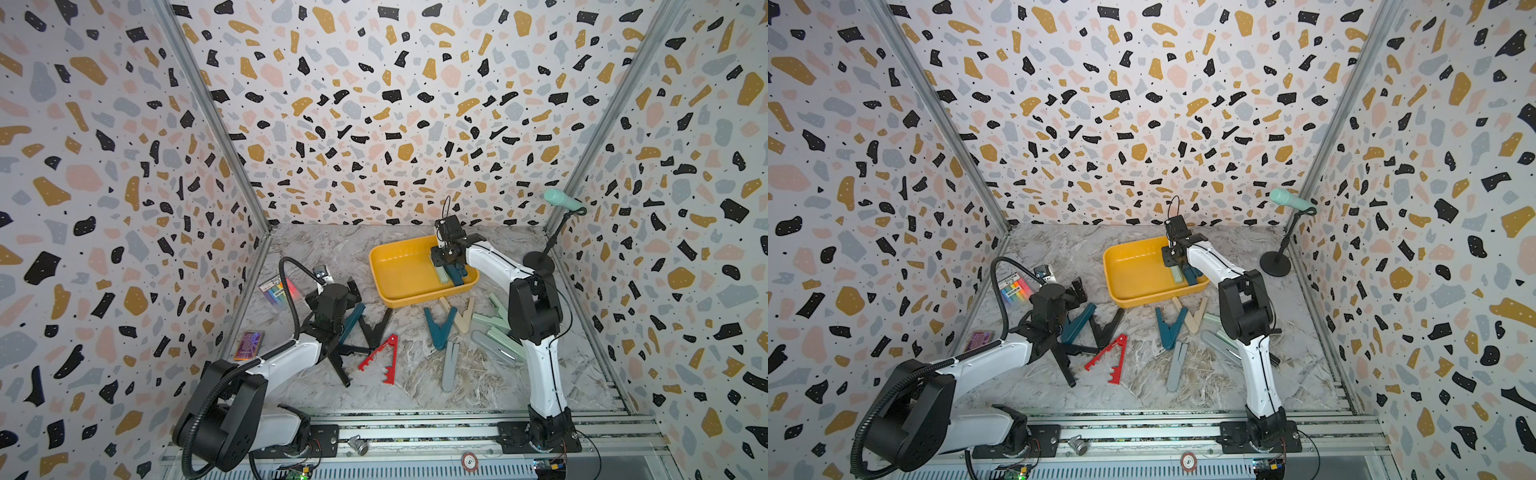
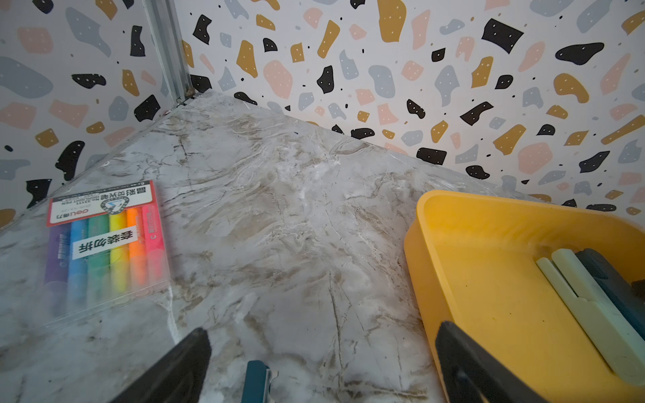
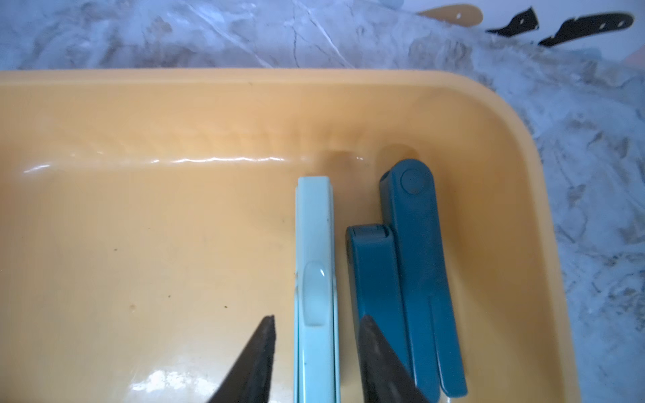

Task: Put the pruning pliers into the storage box
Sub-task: Place the pruning pliers in the storage box.

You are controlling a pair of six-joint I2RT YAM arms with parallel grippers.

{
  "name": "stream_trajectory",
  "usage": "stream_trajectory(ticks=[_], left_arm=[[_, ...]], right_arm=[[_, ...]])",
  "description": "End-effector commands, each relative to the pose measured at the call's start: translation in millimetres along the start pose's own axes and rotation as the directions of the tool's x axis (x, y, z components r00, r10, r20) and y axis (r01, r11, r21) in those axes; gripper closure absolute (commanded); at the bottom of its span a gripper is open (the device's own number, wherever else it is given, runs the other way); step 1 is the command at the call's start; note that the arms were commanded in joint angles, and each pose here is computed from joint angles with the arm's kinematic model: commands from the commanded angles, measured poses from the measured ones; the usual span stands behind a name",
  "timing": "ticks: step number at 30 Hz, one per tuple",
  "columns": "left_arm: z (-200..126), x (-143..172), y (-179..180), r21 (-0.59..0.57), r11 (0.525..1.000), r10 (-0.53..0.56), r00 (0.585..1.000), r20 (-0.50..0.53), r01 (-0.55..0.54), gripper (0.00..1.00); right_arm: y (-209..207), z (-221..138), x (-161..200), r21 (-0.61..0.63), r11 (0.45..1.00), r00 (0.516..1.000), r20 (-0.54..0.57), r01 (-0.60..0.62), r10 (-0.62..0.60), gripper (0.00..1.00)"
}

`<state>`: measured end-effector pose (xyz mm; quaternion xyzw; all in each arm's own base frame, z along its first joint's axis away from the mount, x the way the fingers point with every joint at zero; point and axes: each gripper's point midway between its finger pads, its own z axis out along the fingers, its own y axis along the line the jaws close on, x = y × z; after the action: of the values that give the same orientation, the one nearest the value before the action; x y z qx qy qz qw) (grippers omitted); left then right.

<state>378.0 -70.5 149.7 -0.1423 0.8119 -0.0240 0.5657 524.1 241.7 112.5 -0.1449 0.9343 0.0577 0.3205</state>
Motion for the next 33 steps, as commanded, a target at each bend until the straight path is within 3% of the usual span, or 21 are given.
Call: stream_trajectory(ticks=[1,6,10,19,33], left_arm=[[-2,-15,-5,0.009,1.000,-0.011,0.999,0.039,0.010,0.01],[-2,-14,-5,0.009,1.000,-0.010,0.999,0.037,0.010,0.01],[-4,-14,-2,0.001,1.000,-0.009,0.999,0.040,0.009,0.01],[-5,-12,0,-0.008,1.000,-0.004,0.999,0.039,0.004,0.01],[-4,-12,0,-0.009,1.000,-0.001,0.999,0.038,0.002,0.01]], right_arm=[[36,-30,-16,-0.102,0.994,0.998,0.060,0.034,-0.028,0.66],[55,-15,2,-0.153,0.988,1.000,0.005,0.022,-0.021,0.66],[53,6,16,-0.139,0.990,0.999,-0.038,0.009,-0.014,0.59],[33,35,38,-0.072,0.997,0.995,-0.099,-0.010,0.003,0.57],[12,47,50,-0.013,0.999,0.992,-0.124,-0.031,0.029,0.55]])
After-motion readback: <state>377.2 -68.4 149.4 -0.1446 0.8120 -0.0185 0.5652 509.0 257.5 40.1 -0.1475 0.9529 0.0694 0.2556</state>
